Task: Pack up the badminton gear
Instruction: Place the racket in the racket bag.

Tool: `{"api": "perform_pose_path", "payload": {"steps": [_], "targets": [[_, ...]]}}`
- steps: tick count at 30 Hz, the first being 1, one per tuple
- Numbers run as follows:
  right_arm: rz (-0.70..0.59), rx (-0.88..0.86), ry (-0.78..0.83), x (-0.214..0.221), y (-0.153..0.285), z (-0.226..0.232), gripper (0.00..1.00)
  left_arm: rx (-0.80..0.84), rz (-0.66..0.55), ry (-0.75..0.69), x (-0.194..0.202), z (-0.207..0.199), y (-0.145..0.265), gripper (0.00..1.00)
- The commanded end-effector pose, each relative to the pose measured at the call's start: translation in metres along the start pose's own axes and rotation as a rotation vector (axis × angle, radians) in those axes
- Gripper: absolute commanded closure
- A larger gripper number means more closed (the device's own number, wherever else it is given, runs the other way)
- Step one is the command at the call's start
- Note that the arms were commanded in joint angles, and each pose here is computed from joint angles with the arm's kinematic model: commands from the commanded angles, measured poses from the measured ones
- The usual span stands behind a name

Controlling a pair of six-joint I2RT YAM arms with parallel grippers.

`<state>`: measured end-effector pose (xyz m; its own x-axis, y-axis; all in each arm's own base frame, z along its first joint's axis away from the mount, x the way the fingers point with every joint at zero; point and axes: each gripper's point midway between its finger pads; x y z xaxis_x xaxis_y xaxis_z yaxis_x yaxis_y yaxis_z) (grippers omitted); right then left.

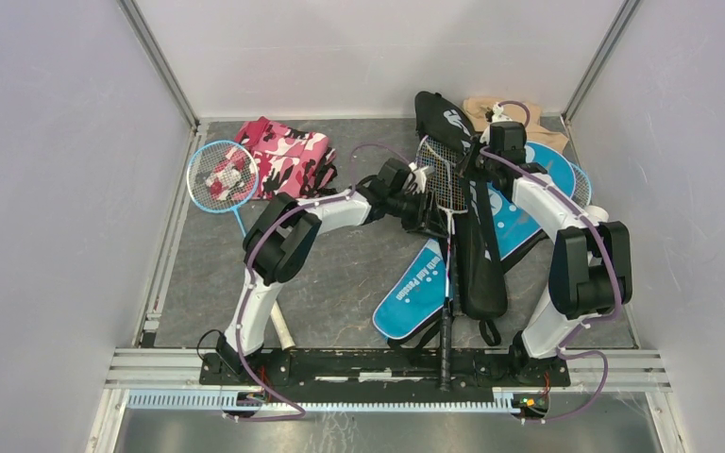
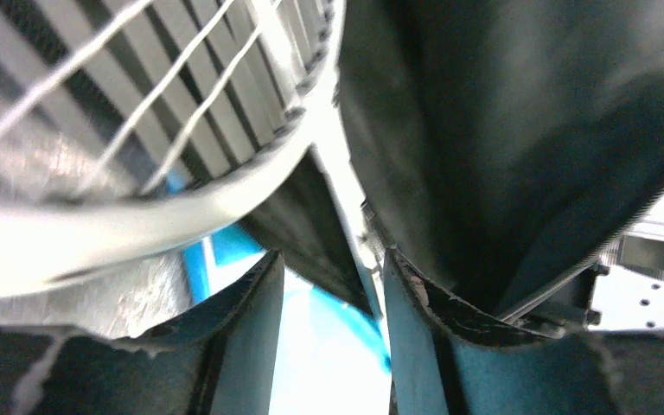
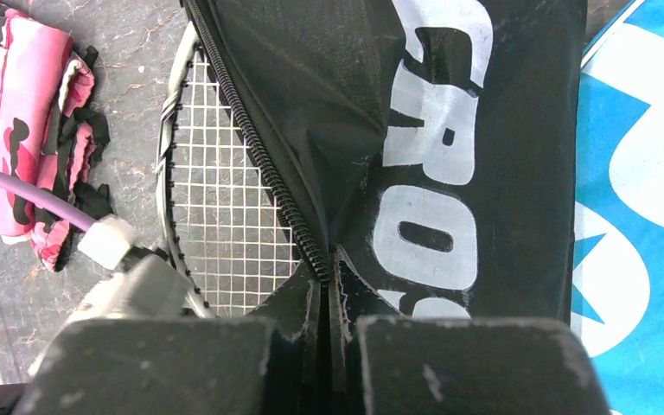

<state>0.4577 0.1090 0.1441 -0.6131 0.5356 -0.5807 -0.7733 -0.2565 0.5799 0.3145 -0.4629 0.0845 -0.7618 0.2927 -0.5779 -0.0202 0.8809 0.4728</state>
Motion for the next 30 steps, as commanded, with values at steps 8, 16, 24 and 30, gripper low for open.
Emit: {"api": "perform_pose_path", "payload": {"steps": [8, 16, 24, 30], "targets": [[-0.080, -0.061, 0.008, -0.032, 0.004, 0.024, 1.00, 0.123, -0.036, -0.103, 0.037, -0.050, 0.025, 0.31], [-0.078, -0.053, 0.014, -0.030, 0.004, 0.021, 1.00, 0.197, -0.028, -0.166, 0.068, -0.076, 0.023, 0.29], [-0.078, -0.057, 0.018, -0.029, 0.006, 0.020, 1.00, 0.183, 0.000, -0.178, 0.085, -0.074, 0.011, 0.33], [-0.073, -0.060, 0.017, -0.027, 0.006, 0.021, 1.00, 0.190, 0.010, -0.184, 0.095, -0.077, 0.002, 0.42]]}}
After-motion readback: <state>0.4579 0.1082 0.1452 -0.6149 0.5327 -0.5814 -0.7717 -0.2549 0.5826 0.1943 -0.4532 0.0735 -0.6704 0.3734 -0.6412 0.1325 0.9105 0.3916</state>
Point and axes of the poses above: each gripper's point midway between its finger pads, its own y axis back along the fingers, its own z axis along the line the jaws close on, x = y × z, and after that the axes turned 15 degrees about -y, right-handed
